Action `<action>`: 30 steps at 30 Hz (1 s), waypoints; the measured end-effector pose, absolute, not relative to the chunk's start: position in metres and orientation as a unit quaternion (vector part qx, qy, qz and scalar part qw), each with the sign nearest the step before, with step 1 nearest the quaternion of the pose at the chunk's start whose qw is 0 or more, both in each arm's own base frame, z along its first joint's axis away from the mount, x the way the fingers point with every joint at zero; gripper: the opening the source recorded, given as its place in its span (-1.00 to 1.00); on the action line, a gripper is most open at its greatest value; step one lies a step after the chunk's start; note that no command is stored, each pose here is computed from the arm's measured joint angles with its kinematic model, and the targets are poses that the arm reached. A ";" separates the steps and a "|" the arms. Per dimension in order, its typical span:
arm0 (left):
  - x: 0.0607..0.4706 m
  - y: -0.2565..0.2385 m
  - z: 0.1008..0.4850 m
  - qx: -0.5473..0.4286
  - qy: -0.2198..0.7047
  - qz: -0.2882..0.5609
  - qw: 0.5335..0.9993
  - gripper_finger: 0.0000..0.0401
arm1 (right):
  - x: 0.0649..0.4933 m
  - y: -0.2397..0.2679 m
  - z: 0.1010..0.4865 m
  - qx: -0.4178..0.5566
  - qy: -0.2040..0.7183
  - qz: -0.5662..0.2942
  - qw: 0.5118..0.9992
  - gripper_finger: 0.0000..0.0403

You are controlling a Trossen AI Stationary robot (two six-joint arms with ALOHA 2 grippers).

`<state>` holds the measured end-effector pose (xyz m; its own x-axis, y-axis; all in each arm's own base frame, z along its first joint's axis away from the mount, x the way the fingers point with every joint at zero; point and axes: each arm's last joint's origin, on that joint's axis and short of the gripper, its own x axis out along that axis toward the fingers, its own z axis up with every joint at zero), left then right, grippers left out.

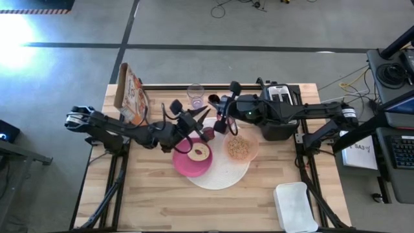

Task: Arrange a breakfast setting
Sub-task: Put the blue spoon on the right side of the white place mat

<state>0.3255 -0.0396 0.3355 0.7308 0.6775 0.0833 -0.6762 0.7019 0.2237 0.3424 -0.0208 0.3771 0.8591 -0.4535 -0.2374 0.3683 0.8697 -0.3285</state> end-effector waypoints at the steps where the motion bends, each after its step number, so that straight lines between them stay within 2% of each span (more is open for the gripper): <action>1: 0.327 -0.038 0.334 0.125 0.007 0.369 0.921 -0.76 | 0.343 -0.021 0.378 -0.141 0.152 -0.215 0.954 -0.96; 11: 0.327 -0.035 0.338 0.131 -0.004 0.399 0.908 -0.26 | 0.344 -0.021 0.378 -0.157 0.150 -0.214 0.952 -0.96; 16: 0.326 -0.036 0.341 0.123 -0.022 0.390 0.912 -0.10 | 0.350 -0.021 0.373 -0.157 0.152 -0.214 0.952 -0.96; 23: 0.326 -0.036 0.345 0.113 -0.046 0.377 0.918 -0.08 | 0.358 -0.022 0.368 -0.151 0.142 -0.229 0.951 -0.96; 30: 0.326 -0.033 0.347 0.103 -0.056 0.383 0.916 -0.19 | 0.364 -0.022 0.369 -0.145 0.115 -0.232 0.955 -0.96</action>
<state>0.3260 -0.0326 0.3465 0.7004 0.6904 0.1811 -0.7134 0.6855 0.1459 0.3644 -0.0217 0.3686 0.8659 -0.4763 -0.1529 0.4095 0.8504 -0.3304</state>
